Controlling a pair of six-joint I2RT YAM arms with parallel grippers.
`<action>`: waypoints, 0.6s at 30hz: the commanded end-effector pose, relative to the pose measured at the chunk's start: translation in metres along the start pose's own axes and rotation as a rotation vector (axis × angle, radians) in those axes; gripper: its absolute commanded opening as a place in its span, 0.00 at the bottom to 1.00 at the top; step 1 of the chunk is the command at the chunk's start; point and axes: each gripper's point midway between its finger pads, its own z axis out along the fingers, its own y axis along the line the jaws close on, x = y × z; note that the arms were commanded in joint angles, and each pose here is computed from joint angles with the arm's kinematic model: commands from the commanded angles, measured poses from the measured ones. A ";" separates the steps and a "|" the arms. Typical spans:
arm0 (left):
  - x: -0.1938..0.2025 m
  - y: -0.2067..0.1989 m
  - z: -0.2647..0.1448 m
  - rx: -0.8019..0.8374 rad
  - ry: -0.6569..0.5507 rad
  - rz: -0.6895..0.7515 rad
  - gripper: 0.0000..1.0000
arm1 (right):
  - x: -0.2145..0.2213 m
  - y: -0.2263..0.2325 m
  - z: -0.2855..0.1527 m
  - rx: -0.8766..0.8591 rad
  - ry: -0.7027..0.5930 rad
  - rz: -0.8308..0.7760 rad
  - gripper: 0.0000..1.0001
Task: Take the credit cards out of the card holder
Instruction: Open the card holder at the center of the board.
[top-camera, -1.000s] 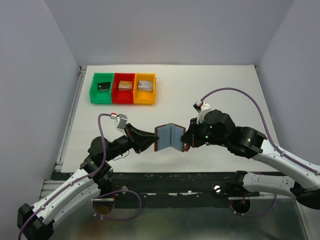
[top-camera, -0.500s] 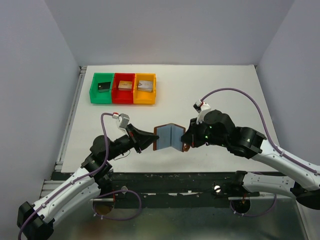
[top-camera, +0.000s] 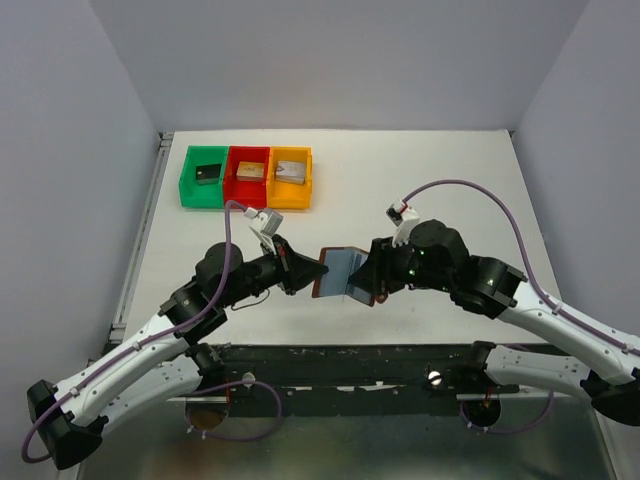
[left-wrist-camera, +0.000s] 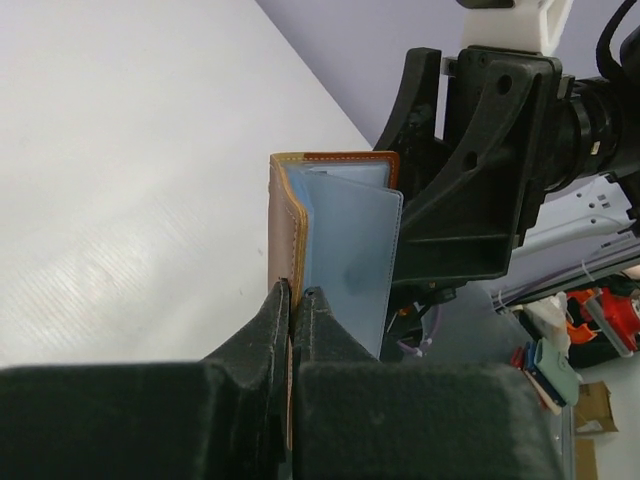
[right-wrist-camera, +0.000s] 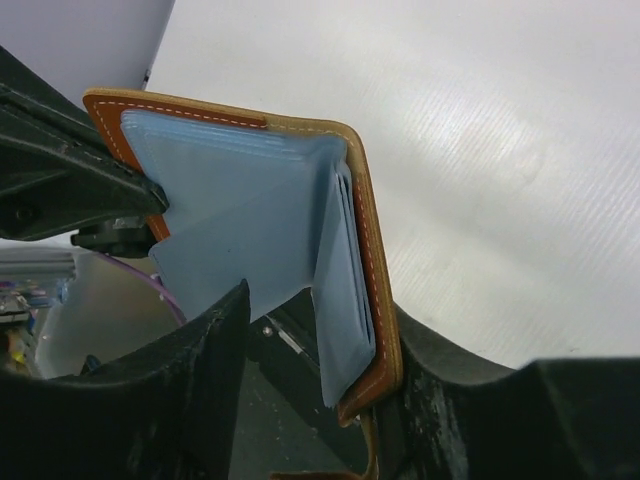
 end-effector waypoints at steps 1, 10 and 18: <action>-0.006 0.007 0.000 -0.137 0.033 0.011 0.00 | -0.006 0.011 -0.001 -0.103 -0.036 0.049 0.59; -0.015 0.026 -0.008 -0.349 0.062 -0.005 0.00 | -0.011 -0.002 -0.006 -0.150 -0.103 0.126 0.75; -0.016 0.010 0.001 -0.313 0.079 -0.039 0.00 | -0.001 0.003 0.015 -0.222 -0.035 0.160 0.80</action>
